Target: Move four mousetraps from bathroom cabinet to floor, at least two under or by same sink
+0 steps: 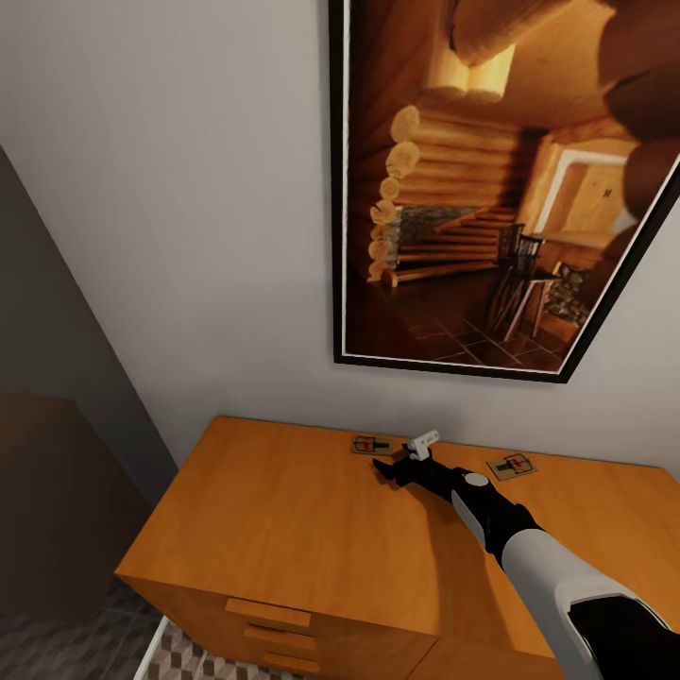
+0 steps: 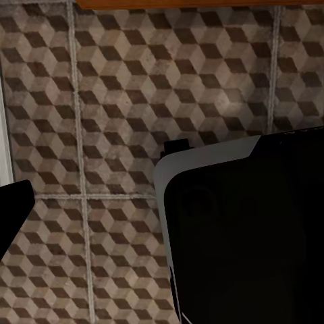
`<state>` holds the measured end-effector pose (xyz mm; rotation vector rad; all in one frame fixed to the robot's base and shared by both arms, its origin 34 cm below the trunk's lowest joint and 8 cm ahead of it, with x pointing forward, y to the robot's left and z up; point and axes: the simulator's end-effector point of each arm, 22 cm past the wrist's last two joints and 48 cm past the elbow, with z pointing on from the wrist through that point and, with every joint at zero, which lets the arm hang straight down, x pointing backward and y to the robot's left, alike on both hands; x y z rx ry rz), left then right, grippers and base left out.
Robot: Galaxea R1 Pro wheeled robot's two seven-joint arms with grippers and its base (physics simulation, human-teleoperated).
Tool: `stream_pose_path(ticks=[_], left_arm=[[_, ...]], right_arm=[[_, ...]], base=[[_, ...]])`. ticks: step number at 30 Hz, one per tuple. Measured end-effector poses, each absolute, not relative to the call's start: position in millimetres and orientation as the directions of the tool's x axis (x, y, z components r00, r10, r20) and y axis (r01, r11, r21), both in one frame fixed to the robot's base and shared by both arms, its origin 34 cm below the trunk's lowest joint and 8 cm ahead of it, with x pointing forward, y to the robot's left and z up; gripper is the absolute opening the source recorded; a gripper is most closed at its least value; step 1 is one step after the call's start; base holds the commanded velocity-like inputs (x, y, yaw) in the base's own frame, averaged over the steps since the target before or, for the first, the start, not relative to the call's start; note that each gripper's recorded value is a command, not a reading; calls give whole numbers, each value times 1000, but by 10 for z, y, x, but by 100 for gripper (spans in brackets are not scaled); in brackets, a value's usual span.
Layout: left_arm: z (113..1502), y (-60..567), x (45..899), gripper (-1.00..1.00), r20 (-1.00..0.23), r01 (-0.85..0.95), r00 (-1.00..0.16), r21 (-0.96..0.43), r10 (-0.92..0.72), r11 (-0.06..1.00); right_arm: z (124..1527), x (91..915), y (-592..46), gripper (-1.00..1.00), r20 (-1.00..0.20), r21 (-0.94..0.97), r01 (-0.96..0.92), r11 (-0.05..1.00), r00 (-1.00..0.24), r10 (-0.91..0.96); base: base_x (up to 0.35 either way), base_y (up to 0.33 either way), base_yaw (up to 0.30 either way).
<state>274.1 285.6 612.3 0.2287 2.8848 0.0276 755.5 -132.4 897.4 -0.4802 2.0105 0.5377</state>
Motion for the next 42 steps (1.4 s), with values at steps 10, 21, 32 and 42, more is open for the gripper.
stream_pose_path(ticks=[10, 21, 32, 42], left_arm=[[6123, 2856, 2741, 100, -243, 153, -957, 38, 158, 987], [6123, 2856, 2741, 100, -243, 153, -957, 38, 157, 988], [6122, 2856, 2741, 100, -242, 153, -957, 38, 157, 988], [6122, 2856, 2740, 100, -242, 153, -957, 38, 157, 988]], right_arm=[[8947, 7518, -1268, 100, -879, 113, -585, 803, -436, -195], [8939, 7507, -1255, 100, -877, 98, -598, 796, -430, -215], [8939, 7506, -1258, 100, -877, 94, -601, 793, -427, -219], [8939, 7507, -1263, 100, -877, 94, -601, 794, -427, -219]], base=[[0, 0, 0], [0, 0, 0], [0, 0, 0], [0, 0, 0]])
